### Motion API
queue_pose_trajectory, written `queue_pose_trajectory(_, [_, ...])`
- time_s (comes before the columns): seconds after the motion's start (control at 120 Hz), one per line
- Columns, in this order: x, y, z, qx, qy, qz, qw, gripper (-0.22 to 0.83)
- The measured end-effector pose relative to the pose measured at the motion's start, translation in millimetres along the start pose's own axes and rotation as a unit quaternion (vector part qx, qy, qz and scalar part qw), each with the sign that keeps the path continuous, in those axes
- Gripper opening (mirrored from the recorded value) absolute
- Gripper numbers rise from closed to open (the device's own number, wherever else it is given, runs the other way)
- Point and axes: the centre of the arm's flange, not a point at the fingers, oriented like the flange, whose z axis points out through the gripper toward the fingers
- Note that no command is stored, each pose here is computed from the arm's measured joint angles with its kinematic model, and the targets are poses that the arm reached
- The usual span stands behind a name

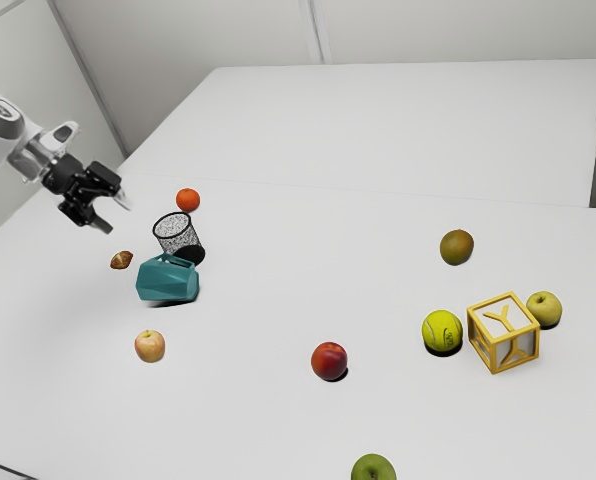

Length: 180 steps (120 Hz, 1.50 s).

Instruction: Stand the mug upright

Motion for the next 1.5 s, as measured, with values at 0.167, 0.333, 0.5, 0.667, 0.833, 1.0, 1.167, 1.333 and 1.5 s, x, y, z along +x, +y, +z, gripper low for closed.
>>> queue_pose_trajectory(0.167, [-3.2, -36.0, 32.0, -0.032, -0.002, 0.004, 0.999, 0.61])
queue_pose_trajectory(0.333, [-4.9, -62.4, 50.3, -0.040, 0.012, 0.010, 0.999, 0.61])
queue_pose_trajectory(0.5, [4.9, -81.6, 74.9, -0.054, 0.023, 0.015, 0.998, 0.62])
queue_pose_trajectory(0.667, [4.4, -83.7, 99.9, -0.079, 0.026, 0.021, 0.996, 0.61])
queue_pose_trajectory(0.833, [3.1, -88.7, 115.7, -0.090, 0.023, 0.025, 0.995, 0.62])
queue_pose_trajectory(1.0, [-1.7, -88.6, 121.4, -0.119, 0.024, 0.027, 0.992, 0.29])
queue_pose_trajectory(1.167, [-3.4, -80.7, 118.9, -0.139, 0.022, 0.039, 0.989, 0.00])
queue_pose_trajectory(1.333, [-4.3, -70.0, 117.4, -0.150, 0.017, 0.057, 0.987, -0.11])
queue_pose_trajectory(1.5, [-4.7, -49.2, 109.0, -0.151, 0.016, 0.081, 0.985, -0.14])
